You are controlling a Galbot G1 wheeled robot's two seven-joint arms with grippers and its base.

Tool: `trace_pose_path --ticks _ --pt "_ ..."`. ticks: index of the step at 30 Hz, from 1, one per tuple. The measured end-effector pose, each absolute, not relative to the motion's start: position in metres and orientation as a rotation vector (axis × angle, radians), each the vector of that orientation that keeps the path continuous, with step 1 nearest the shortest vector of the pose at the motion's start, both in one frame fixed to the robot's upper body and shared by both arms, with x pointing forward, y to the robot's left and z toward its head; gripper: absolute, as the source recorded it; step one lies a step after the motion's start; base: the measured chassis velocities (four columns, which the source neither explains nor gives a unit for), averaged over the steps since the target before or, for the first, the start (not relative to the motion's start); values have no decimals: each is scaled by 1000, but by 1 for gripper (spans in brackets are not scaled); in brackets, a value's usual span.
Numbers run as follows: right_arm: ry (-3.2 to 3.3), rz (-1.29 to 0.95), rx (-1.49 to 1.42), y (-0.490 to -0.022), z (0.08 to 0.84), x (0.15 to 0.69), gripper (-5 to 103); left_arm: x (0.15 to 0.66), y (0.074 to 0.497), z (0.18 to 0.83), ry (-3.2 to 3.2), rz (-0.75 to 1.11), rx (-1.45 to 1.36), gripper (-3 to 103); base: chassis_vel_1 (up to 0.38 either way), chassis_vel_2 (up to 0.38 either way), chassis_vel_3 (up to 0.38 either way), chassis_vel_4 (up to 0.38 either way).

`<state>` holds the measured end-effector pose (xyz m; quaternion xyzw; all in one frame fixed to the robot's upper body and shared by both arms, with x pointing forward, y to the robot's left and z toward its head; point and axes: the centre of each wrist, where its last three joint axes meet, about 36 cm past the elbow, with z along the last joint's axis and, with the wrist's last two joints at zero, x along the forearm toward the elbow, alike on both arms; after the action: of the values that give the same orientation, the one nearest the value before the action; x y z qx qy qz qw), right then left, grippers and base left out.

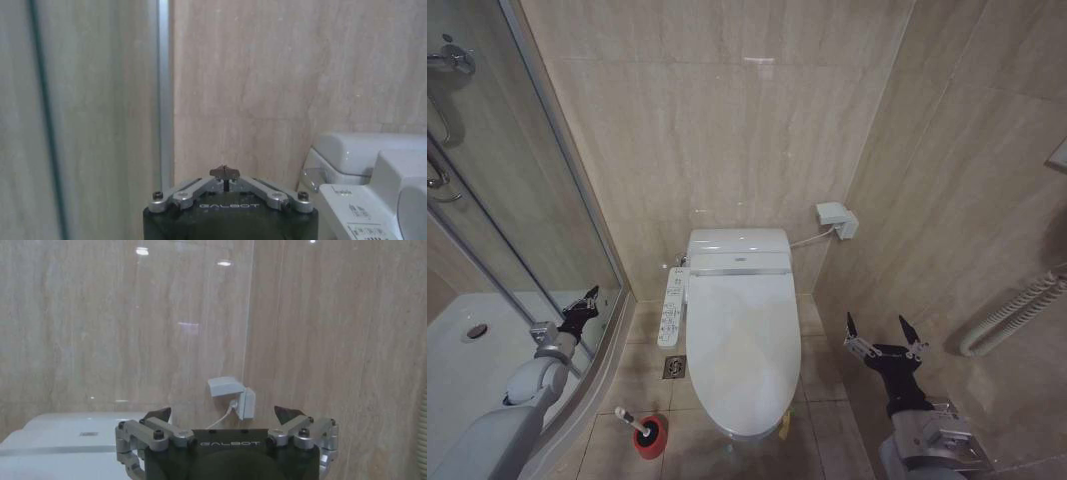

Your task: Open the toilet lid, clean the toilet bowl with a toilet brush, close the toilet lid, and flush.

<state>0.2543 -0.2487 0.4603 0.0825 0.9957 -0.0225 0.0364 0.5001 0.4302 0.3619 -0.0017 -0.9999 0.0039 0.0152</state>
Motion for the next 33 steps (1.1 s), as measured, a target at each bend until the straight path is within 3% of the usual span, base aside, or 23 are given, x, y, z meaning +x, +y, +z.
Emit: trace_pose_path --ticks 33 --pt "3058 -69 253 -249 460 254 100 594 417 360 -3131 -112 -301 0 0 0 0 0"
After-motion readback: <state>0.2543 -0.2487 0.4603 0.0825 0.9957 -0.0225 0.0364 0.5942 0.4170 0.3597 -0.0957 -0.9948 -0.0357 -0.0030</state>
